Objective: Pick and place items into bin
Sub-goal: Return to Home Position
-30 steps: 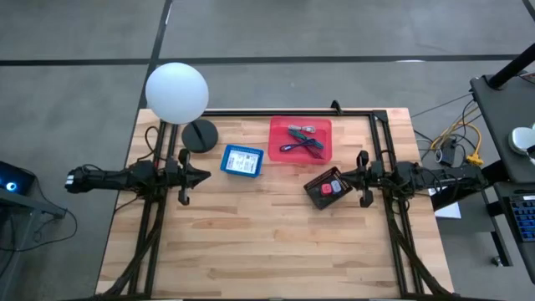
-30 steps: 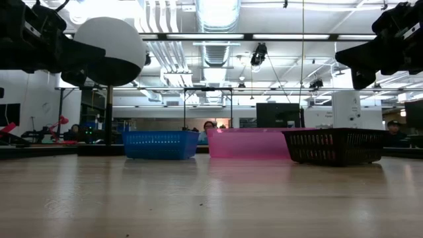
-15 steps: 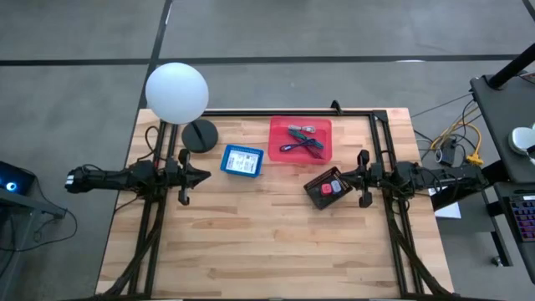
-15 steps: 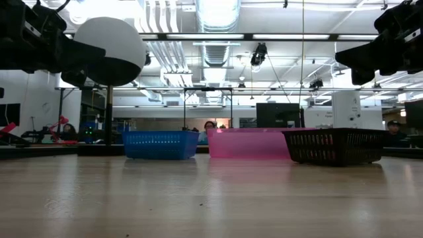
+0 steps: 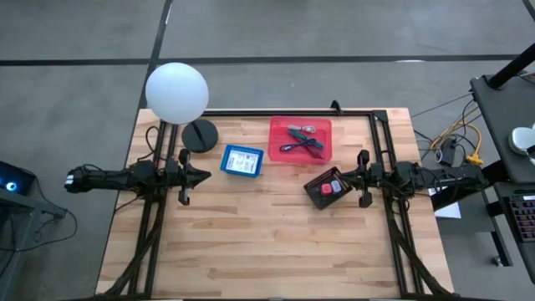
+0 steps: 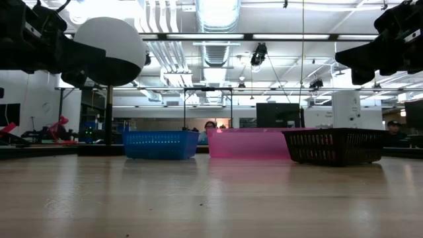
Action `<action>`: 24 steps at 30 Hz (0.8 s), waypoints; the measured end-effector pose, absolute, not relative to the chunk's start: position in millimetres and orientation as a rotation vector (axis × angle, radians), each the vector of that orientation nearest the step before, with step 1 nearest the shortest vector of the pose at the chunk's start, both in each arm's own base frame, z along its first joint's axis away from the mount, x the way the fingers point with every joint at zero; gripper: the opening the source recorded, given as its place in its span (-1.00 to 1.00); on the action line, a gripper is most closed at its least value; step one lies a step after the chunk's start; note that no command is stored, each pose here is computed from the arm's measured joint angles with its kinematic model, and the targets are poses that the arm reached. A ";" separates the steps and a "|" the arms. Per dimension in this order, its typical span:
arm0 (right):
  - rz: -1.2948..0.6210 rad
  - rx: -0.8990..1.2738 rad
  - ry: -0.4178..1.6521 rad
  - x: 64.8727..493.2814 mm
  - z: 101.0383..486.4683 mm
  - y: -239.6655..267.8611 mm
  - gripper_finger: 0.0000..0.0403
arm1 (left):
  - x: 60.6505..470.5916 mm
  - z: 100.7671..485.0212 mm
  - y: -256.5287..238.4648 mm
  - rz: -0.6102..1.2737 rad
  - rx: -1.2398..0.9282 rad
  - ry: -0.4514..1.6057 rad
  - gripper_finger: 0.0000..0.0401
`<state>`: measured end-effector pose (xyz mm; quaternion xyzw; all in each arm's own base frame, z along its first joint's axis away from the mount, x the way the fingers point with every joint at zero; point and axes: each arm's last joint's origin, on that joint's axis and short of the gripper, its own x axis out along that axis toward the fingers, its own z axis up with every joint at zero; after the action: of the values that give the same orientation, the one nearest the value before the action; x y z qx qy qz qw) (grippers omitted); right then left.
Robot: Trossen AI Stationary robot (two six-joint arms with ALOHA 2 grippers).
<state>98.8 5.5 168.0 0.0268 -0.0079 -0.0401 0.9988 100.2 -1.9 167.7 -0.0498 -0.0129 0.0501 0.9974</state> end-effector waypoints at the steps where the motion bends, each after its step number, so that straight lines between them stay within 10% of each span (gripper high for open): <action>1: -0.080 0.048 -0.016 98.8 168.0 5.5 -0.96 | 100.2 167.7 -1.9 0.100 -0.100 -0.026 -1.00; 24: -0.080 0.048 -0.016 98.8 168.0 5.5 -0.96 | 100.2 167.7 -2.0 0.100 -0.100 -0.027 -1.00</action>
<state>98.8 5.5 168.0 0.0241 -0.0078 -0.0401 0.9989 100.2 -2.0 167.7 -0.0498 -0.0137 0.0499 0.9974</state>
